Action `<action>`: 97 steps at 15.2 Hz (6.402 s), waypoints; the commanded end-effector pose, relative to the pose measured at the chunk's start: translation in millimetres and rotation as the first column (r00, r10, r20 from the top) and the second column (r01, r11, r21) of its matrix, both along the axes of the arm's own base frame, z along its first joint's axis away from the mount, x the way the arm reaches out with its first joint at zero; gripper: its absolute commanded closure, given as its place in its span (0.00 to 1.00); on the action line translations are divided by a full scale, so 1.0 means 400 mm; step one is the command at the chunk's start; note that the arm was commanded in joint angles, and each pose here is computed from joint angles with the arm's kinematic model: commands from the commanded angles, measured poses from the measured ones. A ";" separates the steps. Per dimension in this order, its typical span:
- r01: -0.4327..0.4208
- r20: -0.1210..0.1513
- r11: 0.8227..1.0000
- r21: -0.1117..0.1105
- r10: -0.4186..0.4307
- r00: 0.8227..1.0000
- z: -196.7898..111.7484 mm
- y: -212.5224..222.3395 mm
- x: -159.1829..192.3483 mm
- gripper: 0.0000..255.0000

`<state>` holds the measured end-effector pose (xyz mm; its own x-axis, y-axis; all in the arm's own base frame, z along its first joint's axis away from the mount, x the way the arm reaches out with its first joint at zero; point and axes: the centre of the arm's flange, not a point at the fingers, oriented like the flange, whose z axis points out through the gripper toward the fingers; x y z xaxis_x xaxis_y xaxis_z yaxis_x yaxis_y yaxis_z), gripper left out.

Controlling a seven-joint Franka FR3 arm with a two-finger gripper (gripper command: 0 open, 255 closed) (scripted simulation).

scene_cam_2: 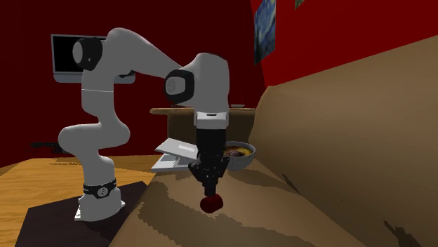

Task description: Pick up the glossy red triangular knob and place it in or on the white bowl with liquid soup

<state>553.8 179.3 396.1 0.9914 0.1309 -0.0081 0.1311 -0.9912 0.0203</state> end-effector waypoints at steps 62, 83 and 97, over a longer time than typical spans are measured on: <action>0.000 -0.001 1.000 0.000 0.000 1.000 0.365 0.817 -0.631 1.00; 0.000 -0.001 1.000 0.000 0.000 1.000 0.211 0.817 -0.631 0.00; 0.000 -0.001 1.000 0.000 0.000 1.000 0.336 0.820 -0.631 0.00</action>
<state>301.6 507.4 530.3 0.9914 0.1305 -0.0089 0.1307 -0.9912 0.0206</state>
